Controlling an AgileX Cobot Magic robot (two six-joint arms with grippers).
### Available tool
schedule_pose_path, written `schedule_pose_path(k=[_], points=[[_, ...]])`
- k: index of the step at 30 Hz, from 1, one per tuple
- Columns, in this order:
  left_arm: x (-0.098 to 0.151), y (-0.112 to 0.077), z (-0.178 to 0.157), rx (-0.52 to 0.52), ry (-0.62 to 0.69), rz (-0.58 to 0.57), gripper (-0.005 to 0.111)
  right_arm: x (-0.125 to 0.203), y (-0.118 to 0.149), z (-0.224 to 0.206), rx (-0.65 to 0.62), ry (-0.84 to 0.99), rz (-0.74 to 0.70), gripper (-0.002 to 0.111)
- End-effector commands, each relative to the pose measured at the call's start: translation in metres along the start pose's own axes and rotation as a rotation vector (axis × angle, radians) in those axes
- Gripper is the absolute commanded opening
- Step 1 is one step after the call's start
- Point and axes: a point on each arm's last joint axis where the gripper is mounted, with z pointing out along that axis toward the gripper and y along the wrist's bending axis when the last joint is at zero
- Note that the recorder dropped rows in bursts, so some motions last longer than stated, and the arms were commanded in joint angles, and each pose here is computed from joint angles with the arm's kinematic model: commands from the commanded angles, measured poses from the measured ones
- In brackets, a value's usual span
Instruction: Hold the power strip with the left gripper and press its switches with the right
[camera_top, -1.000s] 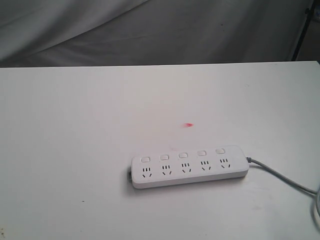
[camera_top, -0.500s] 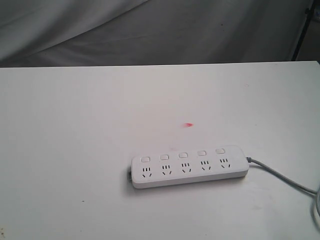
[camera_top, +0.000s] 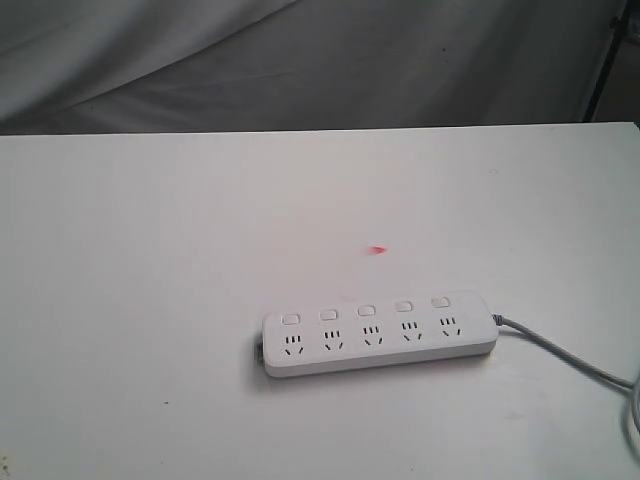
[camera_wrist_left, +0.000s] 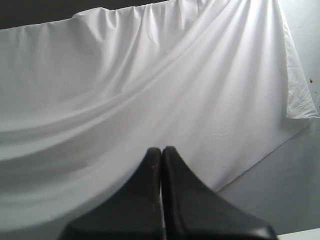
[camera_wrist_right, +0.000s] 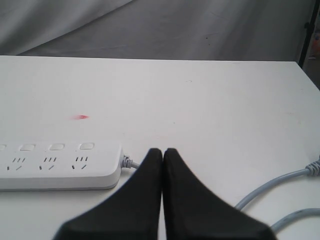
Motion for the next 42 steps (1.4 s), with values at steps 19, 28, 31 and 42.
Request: schedule_pose_path(k=[19,28,31,42], points=[[0.045,0.01,-0.001,-0.16,0.185,-0.105,0.0,0.001,0.0,0.0,0.003,-0.003,0.0,0.0],[0.086,0.003,-0.003,-0.152,0.25,-0.098,0.0,0.001,0.0,0.0,0.003,-0.003,0.0,0.0],[0.094,0.002,-0.004,-0.151,0.274,-0.112,0.0,0.001,0.0,0.0,0.003,-0.003,0.0,0.0],[0.111,-0.001,-0.008,-0.151,0.358,-0.161,0.0,0.001,0.0,0.0,0.003,-0.003,0.0,0.0]])
